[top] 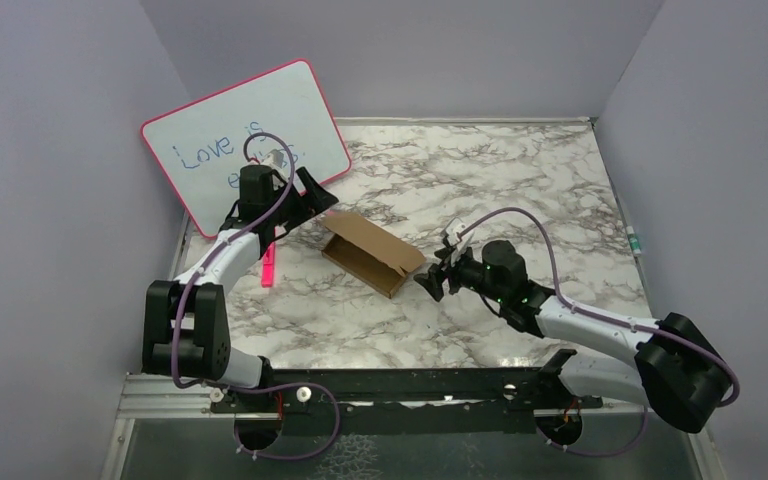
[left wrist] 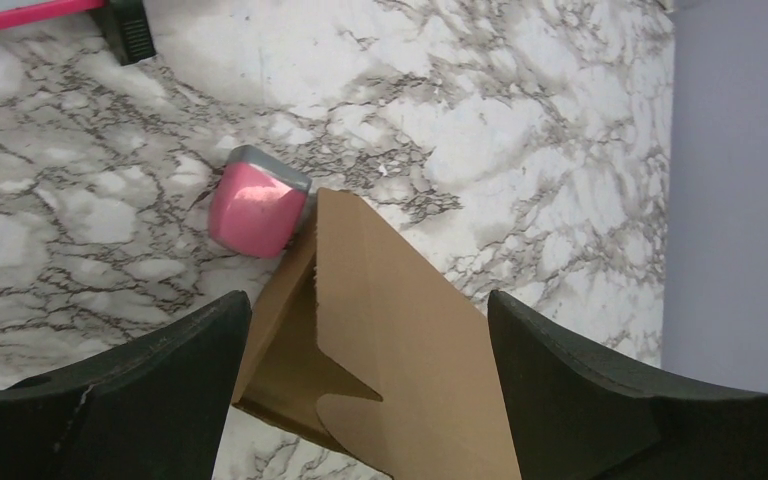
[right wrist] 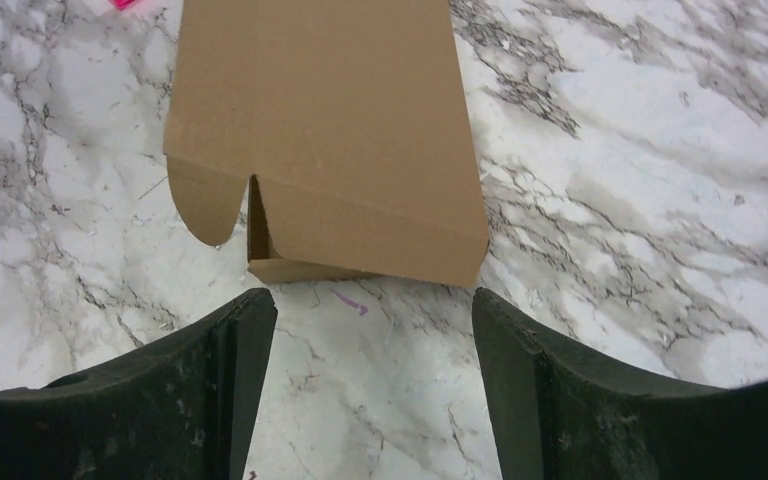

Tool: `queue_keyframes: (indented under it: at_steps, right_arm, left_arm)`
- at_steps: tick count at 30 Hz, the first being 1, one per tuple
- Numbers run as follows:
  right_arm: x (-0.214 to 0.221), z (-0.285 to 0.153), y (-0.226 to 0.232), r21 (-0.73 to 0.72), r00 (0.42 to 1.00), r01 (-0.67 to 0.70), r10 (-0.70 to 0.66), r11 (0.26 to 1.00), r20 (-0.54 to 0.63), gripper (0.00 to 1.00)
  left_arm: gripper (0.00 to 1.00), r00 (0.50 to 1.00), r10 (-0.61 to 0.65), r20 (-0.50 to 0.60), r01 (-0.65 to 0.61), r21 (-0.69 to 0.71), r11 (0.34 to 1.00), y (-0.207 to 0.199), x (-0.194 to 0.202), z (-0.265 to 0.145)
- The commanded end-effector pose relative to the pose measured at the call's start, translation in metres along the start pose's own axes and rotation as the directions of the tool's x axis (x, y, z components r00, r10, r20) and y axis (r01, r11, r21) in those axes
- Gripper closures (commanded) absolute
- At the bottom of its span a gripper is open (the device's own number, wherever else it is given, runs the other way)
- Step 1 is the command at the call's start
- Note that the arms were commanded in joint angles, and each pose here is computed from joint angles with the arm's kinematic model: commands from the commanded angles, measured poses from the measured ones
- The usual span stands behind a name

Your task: Fold the paper box

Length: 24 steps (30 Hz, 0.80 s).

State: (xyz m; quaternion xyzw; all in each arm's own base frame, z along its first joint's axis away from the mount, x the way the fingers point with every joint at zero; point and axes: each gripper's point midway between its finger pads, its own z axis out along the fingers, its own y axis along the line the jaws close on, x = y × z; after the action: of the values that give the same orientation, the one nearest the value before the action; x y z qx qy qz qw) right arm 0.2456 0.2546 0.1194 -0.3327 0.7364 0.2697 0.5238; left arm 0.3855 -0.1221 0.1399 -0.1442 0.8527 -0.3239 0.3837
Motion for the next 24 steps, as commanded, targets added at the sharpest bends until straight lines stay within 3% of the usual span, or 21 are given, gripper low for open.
queue_keyframes:
  at_steps: [1,8,13,24]
  right_arm:
    - [-0.028,0.014,0.01,-0.059,0.976,0.181,-0.172,0.982,0.137,0.24]
    - [-0.018,0.03,0.017,-0.113,0.971,0.227,-0.215,0.967,0.105,0.3]
    - [-0.021,0.035,0.003,-0.032,0.969,0.227,-0.223,0.973,0.111,0.39]
    - [-0.046,0.044,-0.018,0.069,0.946,0.283,-0.29,0.957,0.145,0.76]
  left_arm:
    - [0.12,1.0,0.003,0.021,-0.006,0.135,0.991,-0.029,-0.013,0.001]
    - [0.13,1.0,0.004,-0.002,-0.004,0.175,0.985,-0.037,-0.004,0.001]
    - [0.14,0.999,0.021,-0.03,-0.014,0.212,0.977,-0.05,0.007,0.001]
    - [0.16,0.998,0.056,-0.042,-0.042,0.284,0.958,-0.079,0.028,-0.024]
